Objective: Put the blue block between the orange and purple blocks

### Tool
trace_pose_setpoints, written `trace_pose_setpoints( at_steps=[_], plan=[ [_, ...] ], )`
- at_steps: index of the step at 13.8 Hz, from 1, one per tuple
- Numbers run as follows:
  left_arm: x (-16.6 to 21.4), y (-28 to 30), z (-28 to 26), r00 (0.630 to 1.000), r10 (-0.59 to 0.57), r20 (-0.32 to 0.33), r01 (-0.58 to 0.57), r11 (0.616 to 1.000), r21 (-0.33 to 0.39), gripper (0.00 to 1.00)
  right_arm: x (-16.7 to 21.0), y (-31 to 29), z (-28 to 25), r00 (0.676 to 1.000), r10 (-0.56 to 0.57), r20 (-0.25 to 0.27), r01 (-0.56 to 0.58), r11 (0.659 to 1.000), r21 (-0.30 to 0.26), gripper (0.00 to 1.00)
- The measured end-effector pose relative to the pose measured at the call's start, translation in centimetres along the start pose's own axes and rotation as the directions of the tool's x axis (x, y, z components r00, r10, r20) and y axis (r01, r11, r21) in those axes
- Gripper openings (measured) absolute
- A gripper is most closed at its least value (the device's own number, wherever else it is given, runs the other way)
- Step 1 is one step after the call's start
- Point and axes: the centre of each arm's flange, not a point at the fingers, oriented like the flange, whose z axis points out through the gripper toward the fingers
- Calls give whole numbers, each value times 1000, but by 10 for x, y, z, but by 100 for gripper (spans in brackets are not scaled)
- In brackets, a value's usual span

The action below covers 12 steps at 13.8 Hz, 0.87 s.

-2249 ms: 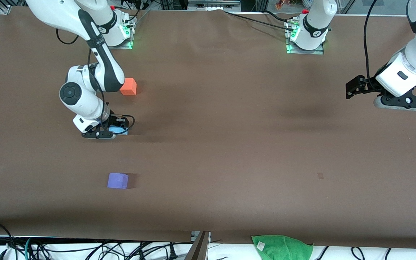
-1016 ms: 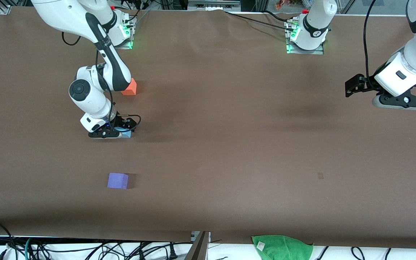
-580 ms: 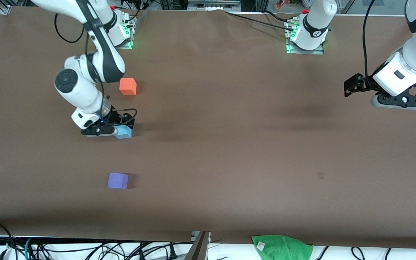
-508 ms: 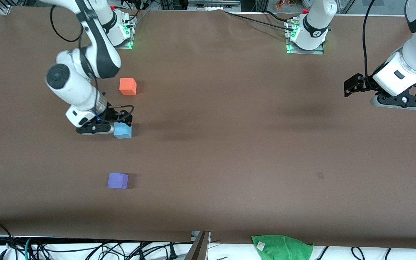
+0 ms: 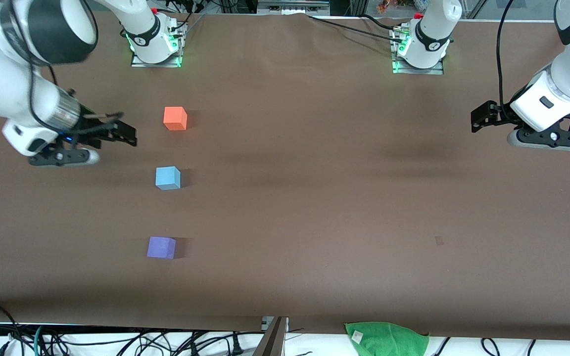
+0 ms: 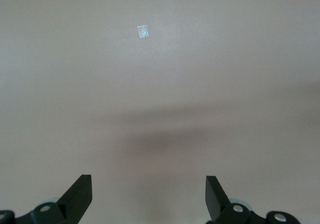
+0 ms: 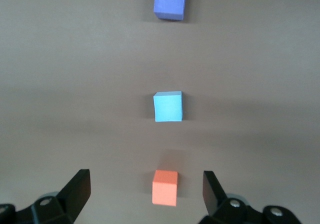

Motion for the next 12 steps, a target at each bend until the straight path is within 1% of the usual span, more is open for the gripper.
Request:
trace_pose_setpoints(
  at_steps=[1,2,4,5,7,12],
  plan=[
    [0,0,0,1000,0,0,0,1000,0,100,-5,4,-21,1000,-6,-22,6,1000,4,100],
    [0,0,0,1000,0,0,0,1000,0,100,-14,11,-37,999,-2,-33,2,1000,8,100],
    [0,0,0,1000,0,3,0,1000,0,100,-35,31,-62,1000,5,-24,-5,1000,7,100],
    [-1,0,0,1000,0,5,0,1000,0,100,-43,39,-69,1000,2,-26,-3,1000,-10,100],
    [-1,0,1,1000,0,7,0,1000,0,100,-50,48,-74,1000,-9,-27,8,999,-38,100],
    [-1,0,1,1000,1,9,-1,1000,0,100,-50,57,-69,999,-46,-14,45,998,-53,100]
  ],
)
